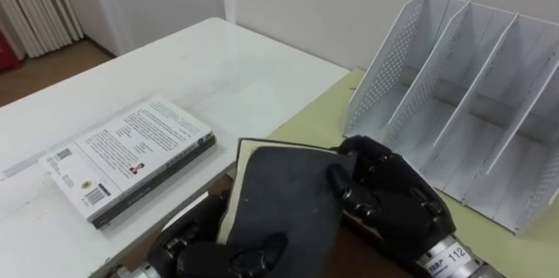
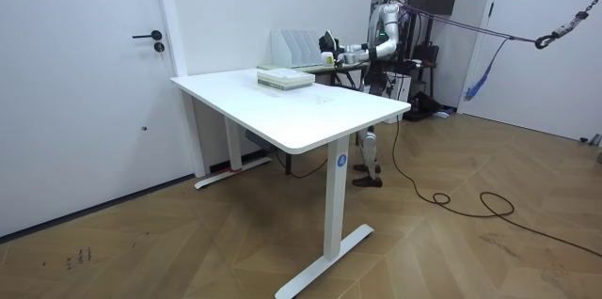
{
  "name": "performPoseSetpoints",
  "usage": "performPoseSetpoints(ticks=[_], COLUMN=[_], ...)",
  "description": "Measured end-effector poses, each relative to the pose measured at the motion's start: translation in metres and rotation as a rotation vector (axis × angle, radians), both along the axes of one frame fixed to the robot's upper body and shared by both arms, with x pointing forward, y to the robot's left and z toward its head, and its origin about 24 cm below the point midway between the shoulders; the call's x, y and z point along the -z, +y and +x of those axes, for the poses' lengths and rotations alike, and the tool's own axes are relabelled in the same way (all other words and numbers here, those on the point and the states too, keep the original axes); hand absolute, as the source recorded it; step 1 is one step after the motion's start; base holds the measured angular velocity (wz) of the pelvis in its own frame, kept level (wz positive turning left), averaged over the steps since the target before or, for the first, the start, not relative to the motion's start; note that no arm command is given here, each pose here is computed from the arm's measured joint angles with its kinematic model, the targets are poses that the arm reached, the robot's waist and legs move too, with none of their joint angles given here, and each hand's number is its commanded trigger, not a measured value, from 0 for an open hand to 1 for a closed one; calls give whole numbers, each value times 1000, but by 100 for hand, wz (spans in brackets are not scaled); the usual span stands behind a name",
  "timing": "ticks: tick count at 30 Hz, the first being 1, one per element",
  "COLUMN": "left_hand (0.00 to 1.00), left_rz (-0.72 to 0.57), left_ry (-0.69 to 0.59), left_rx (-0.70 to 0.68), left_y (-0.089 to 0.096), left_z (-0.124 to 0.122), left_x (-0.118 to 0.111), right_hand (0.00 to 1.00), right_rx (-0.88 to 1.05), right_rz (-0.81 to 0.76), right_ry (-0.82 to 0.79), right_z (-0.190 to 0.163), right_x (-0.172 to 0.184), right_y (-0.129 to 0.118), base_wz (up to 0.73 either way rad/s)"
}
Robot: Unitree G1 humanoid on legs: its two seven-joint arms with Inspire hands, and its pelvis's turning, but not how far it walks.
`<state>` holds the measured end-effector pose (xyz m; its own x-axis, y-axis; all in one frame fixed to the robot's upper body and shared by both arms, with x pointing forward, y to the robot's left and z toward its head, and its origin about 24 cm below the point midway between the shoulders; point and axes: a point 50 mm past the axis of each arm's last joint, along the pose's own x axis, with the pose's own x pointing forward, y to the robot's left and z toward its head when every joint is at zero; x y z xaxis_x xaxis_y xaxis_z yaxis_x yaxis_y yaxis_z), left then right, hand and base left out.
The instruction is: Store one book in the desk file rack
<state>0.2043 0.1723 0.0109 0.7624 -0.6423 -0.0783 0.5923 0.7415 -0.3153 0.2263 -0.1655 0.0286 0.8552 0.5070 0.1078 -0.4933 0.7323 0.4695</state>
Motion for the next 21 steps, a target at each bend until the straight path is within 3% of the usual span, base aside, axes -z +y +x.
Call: performPoseSetpoints(ticks=[4, 5, 6, 7, 15, 21], left_hand=[100, 69, 27, 0, 0, 0], left_rz=[-2, -2, -2, -3, 12, 26], left_ry=[5, 6, 6, 7, 14, 78], left_rx=[10, 12, 13, 14, -21, -81], left_y=[-2, -3, -3, -3, -1, 3], left_z=[-1, -1, -1, -1, 1, 0], left_x=[1, 1, 1, 1, 3, 17], right_hand=[100, 100, 100, 100, 100, 100], right_rx=[-1, -1, -1, -1, -38, -76], right_rz=[1, 1, 2, 2, -53, -126], right_ry=[-14, -14, -14, -14, -19, -19], right_z=[0, 0, 0, 0, -2, -1], right_x=[-1, -1, -1, -1, -1, 0], right_y=[1, 1, 1, 1, 3, 7], base_wz=[0, 0, 0, 0, 0, 0])
